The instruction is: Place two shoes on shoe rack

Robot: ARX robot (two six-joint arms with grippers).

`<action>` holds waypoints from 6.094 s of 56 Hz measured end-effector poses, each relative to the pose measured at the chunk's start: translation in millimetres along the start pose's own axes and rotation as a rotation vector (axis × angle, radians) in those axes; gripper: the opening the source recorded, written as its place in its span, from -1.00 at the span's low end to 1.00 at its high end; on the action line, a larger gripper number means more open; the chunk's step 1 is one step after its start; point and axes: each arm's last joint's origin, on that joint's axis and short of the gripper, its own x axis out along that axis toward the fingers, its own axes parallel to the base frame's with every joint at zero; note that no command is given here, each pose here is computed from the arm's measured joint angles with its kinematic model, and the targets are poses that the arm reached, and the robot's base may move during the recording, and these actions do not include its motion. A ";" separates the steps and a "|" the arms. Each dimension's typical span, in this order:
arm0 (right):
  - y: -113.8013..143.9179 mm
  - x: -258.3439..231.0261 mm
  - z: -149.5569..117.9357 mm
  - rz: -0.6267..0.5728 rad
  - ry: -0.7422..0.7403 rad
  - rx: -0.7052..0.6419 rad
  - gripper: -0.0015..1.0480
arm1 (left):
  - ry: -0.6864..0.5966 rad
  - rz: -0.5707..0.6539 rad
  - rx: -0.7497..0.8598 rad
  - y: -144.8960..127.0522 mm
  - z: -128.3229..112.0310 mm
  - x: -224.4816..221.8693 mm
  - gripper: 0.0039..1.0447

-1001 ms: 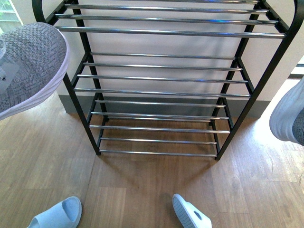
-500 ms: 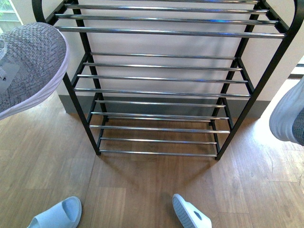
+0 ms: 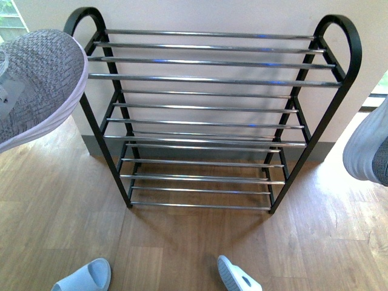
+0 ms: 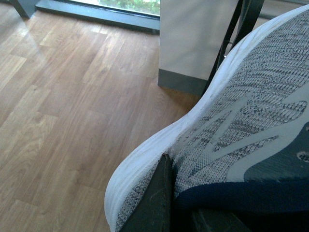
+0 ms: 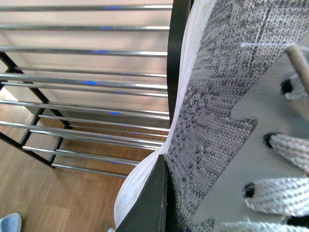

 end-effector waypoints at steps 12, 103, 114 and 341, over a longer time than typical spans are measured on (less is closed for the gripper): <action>0.0 -0.1 0.4 0.000 -0.002 -0.001 -0.95 | -0.001 0.001 0.000 0.0 0.0 0.0 -0.97; 113.3 133.2 134.6 0.034 0.425 -0.436 -0.95 | 0.000 0.001 0.000 0.1 0.0 0.0 -0.97; 102.1 155.0 131.2 -0.019 0.474 -0.479 -0.95 | 0.000 0.000 0.000 0.0 0.0 0.0 -0.97; 64.2 -166.3 -16.2 0.002 -0.387 -0.049 -0.97 | 0.000 0.001 0.000 0.0 0.0 0.0 -0.97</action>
